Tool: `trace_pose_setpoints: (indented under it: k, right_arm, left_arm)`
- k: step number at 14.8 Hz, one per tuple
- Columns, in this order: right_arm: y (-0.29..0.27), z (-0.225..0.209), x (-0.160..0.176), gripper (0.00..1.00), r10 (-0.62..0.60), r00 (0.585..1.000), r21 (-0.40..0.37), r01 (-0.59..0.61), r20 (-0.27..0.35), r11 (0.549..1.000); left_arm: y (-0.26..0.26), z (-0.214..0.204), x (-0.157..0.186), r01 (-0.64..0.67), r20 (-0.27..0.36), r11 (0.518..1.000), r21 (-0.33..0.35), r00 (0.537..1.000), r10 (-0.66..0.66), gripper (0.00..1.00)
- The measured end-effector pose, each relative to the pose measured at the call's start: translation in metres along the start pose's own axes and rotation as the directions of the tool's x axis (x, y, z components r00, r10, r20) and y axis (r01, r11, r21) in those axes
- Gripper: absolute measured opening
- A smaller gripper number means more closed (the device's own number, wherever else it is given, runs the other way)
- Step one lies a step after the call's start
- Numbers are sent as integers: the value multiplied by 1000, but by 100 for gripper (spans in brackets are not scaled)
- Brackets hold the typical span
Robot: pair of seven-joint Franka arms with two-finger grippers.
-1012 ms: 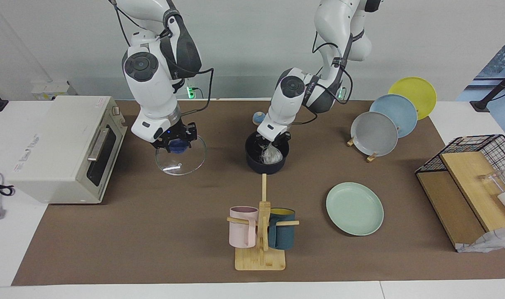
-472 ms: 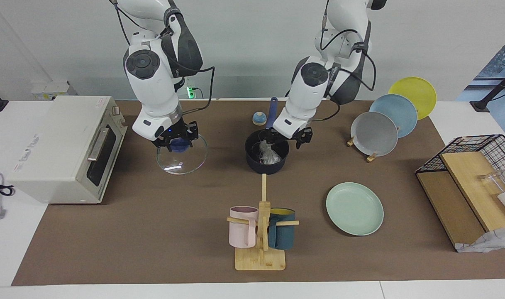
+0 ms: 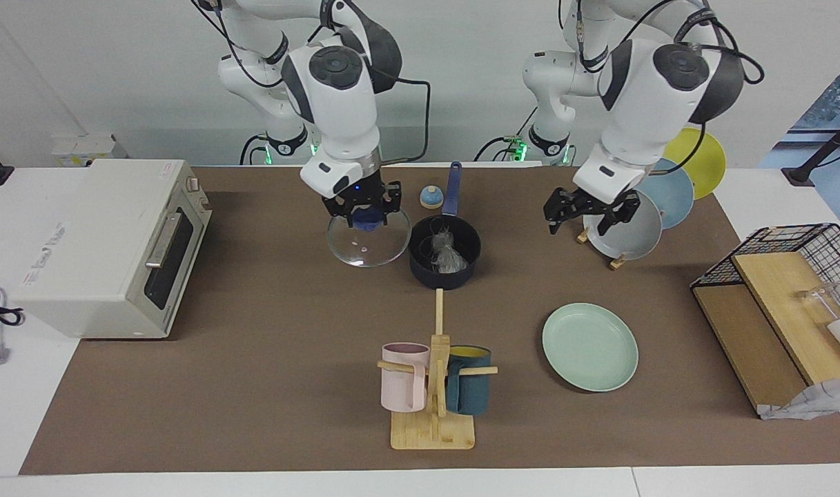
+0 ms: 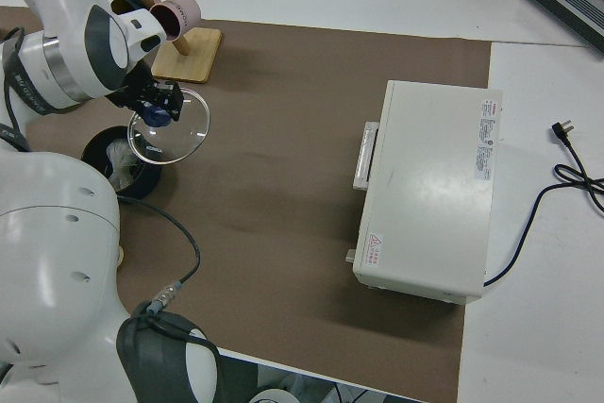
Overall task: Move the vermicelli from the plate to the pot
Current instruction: 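Withdraw the left gripper while the right gripper carries the lid toward the pot, then lower the glass lid onto the black pot with the right gripper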
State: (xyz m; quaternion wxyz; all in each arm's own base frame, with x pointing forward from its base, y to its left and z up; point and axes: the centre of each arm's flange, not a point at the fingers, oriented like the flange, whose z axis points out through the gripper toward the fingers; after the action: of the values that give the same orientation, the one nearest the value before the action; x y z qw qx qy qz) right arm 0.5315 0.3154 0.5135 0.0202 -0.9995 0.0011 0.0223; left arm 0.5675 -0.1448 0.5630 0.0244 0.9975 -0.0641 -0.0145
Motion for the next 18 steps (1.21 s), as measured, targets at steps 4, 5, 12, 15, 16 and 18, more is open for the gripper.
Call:
trace_pose_setpoints:
  k: [4, 5, 12, 15, 16, 18]
  right_arm:
    - [-82, 30, -27, 67, 44, 998, 18, -44, -38, 999]
    - [-95, 42, -32, 67, 41, 998, -2, -42, -46, 999]
    - [-135, 92, -39, 67, 28, 996, -25, -30, -84, 999]
    - [-133, 98, -35, 67, 32, 996, -27, -34, -80, 999]
    - [-132, 100, -35, 67, 33, 996, -28, -35, -79, 999]
    - [-132, 103, -34, 67, 34, 996, -28, -36, -78, 999]
  left_arm:
    - [-26, -9, -12, -30, 45, 998, 57, 999, 28, 100]
    - [-26, -9, -14, -32, 54, 998, 61, 998, 28, 100]
    - [-48, -10, -19, 5, 78, 999, 52, 997, -9, 100]
    - [-46, -9, -20, 6, 80, 999, 38, 997, -9, 100]
    - [-46, -9, -20, 5, 79, 999, 37, 997, -8, 100]
    - [-44, -12, -21, 7, 75, 1000, 25, 997, -9, 100]
